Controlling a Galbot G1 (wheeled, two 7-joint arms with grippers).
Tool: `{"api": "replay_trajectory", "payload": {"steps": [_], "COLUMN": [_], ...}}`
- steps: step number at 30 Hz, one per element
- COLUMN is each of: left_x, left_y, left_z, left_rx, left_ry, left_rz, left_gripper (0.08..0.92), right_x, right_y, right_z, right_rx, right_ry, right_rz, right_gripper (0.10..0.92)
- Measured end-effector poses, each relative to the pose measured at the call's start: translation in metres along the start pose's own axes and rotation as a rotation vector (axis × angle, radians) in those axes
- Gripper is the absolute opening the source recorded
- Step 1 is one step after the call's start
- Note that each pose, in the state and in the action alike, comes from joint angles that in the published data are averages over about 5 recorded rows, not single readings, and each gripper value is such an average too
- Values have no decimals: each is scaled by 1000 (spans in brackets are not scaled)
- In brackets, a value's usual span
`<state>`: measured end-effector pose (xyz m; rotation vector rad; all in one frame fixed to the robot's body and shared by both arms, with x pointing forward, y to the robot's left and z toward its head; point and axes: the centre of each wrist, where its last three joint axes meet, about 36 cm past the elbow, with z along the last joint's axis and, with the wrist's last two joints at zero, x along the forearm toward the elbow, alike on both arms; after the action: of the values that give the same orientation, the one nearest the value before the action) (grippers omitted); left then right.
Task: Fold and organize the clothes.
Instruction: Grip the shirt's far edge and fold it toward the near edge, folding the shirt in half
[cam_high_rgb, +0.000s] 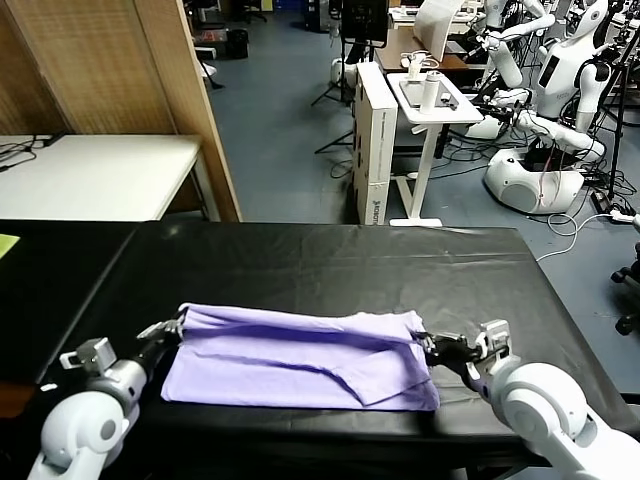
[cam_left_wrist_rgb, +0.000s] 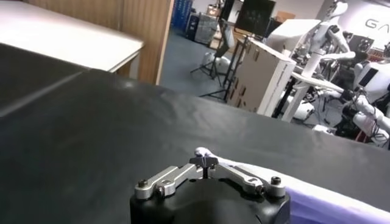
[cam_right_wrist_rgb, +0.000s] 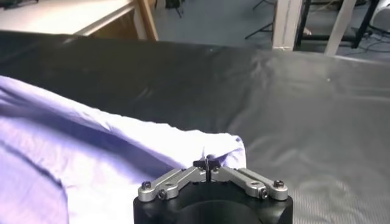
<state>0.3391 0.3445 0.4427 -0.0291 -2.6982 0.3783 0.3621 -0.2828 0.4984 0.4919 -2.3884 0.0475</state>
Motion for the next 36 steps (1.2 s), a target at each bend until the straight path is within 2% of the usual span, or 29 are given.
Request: {"api": "replay_trajectory", "payload": {"steps": [17, 20, 24, 29, 32, 36], "left_x": [30, 36, 45, 58, 65, 76], "left_y": [-7, -10, -12, -13, -12, -10], "left_z": [28, 33, 38, 42, 44, 46], "left_rx": [21, 24, 25, 25, 40, 63], "left_ry": [-5, -6, -12, -32, -41, -51], "left_rz": [-38, -51, -80, -141, -183, -248], "left_gripper": [149, 193, 393, 716, 857, 903], "right_x": [2, 2, 3, 7, 12, 19], "right_y": [7, 7, 8, 11, 13, 15], "right_z": [16, 16, 16, 15, 14, 9], "right_rx": [7, 12, 19, 27, 32, 37], "right_ry": [46, 49, 54, 55, 53, 37], "right_rz": [-13, -15, -23, -38, -45, -51], "right_gripper": [138, 138, 138, 150, 260, 518]}}
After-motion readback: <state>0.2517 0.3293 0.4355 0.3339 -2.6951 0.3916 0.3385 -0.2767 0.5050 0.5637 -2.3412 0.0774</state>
